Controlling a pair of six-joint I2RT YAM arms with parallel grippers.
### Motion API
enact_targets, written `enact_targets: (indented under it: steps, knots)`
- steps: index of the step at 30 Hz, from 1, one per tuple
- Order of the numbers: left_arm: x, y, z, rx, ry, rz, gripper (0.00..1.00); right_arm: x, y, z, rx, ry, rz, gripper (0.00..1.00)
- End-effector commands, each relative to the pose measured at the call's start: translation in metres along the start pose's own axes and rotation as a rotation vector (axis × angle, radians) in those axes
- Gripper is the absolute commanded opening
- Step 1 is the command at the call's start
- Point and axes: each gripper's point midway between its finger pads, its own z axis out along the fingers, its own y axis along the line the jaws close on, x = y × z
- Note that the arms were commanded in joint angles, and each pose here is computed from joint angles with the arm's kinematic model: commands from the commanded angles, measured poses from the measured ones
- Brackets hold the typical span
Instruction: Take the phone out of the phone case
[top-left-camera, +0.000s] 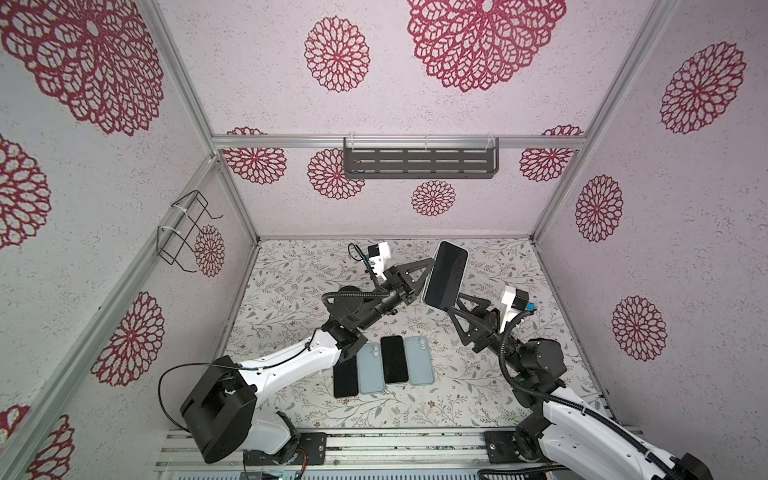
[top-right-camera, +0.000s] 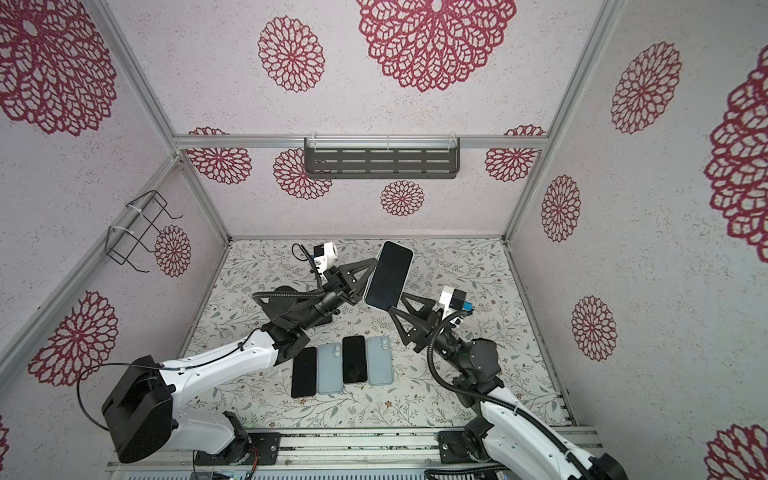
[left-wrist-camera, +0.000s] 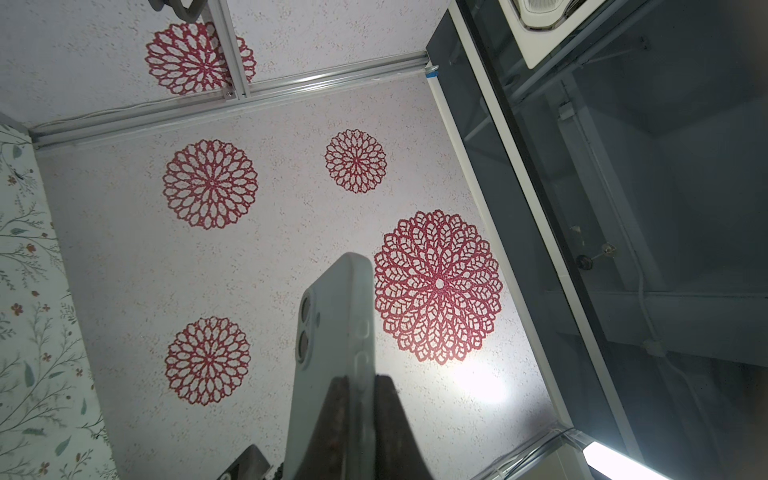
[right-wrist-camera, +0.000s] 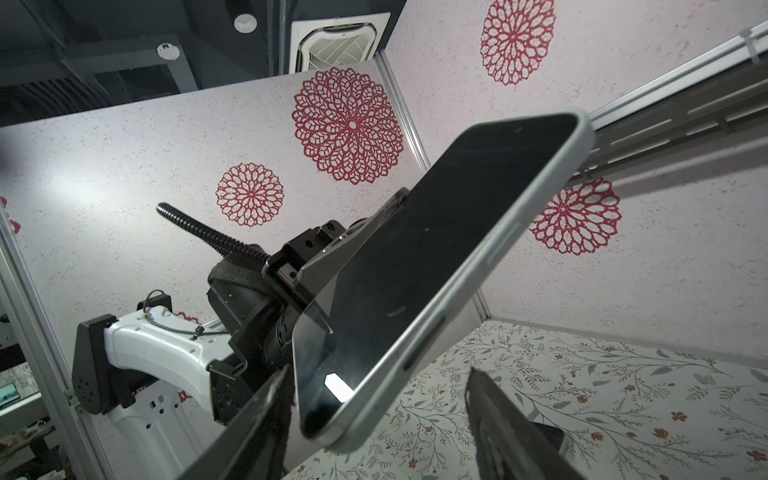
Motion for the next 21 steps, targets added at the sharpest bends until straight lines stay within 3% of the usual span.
enact_targets:
  steps: [1,11,21]
  knots:
    - [-0.008,-0.038,-0.006,0.120,-0.033,0.017,0.00,-0.032,0.020,0.004,-0.093,-0.080,0.053,0.69]
    - [-0.007,-0.024,-0.010,0.105,-0.038,0.011,0.00,-0.052,0.025,0.018,-0.197,-0.096,0.158,0.67]
    - [-0.005,-0.019,-0.008,0.110,-0.034,0.006,0.00,-0.050,0.025,0.027,-0.239,-0.065,0.203,0.47]
